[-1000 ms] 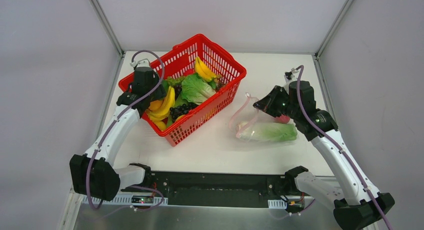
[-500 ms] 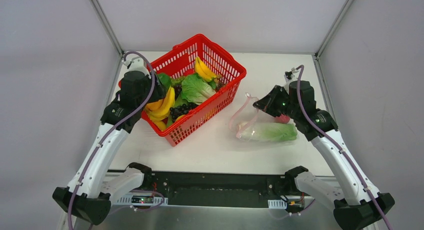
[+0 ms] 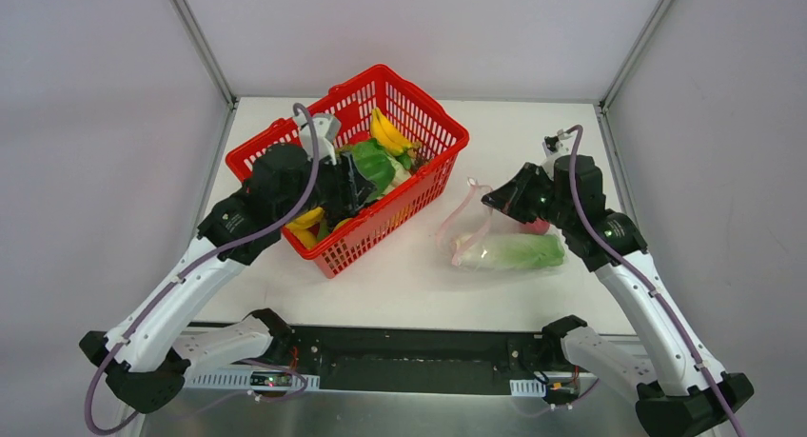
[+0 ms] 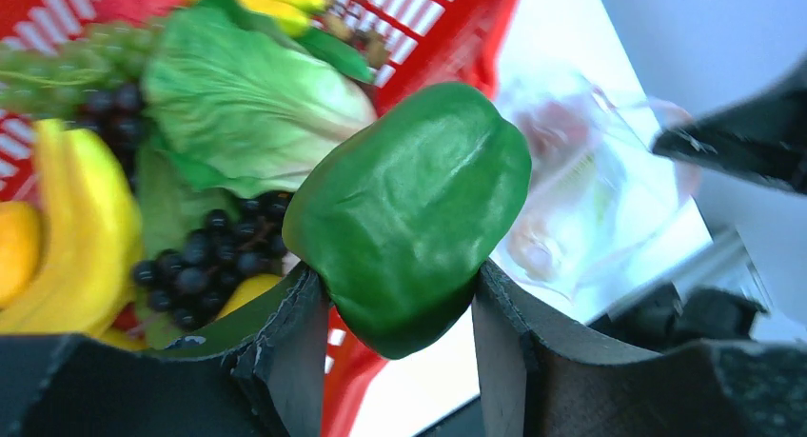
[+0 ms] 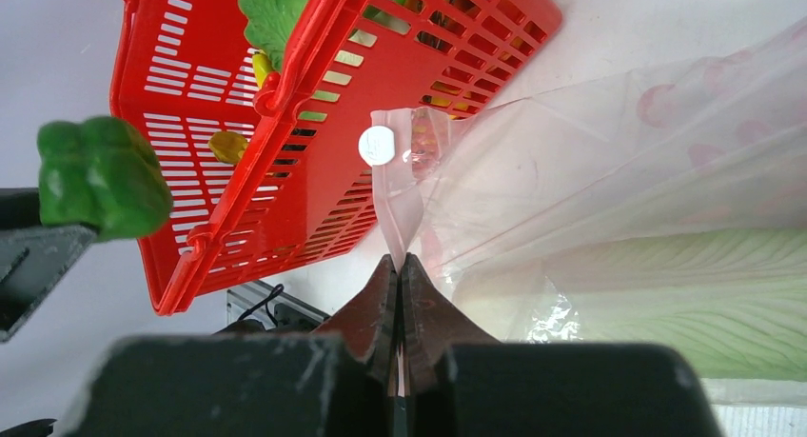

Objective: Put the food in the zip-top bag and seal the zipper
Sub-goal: Place the fake vegetable in the zipper food storage bag.

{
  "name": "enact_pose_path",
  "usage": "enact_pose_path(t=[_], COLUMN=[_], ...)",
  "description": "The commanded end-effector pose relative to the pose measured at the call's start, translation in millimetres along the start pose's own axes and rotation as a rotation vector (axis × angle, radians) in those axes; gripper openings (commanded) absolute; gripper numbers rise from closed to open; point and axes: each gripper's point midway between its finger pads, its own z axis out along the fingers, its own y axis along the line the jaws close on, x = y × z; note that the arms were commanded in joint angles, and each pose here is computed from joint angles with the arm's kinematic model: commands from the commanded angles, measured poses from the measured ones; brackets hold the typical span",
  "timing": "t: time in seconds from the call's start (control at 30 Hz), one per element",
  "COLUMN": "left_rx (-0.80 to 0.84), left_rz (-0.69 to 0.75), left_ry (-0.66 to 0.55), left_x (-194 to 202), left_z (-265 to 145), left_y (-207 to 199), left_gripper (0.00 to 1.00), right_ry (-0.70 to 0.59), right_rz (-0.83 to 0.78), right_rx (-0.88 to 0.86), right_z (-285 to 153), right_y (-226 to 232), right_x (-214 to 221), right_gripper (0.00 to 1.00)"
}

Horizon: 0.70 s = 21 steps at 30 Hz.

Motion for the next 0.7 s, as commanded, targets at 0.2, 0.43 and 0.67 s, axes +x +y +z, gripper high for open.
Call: enact_pose_path(t=[0.2,0.43,0.67], left_rx=[0.329,0.414,0.337], left_rz=[0.076,0.017,-0.003], left_ry=[0.199,0.215,0.263], left_x=[65,91,118], left_z=[24,53,84], left_y=[-109,-158,-160], left_gripper=[0.0,0.0,0.0], right_ry=[-0.015,0.007,0.019], right_rz=[-0.034,-0.034,-0.027], right_rx=[-0.097,-0.144,-0.2], right_z=[-11,-13,-18], right_y=[18,26,35], right_x=[-2,2,6], right_gripper=[0.0,0.0,0.0])
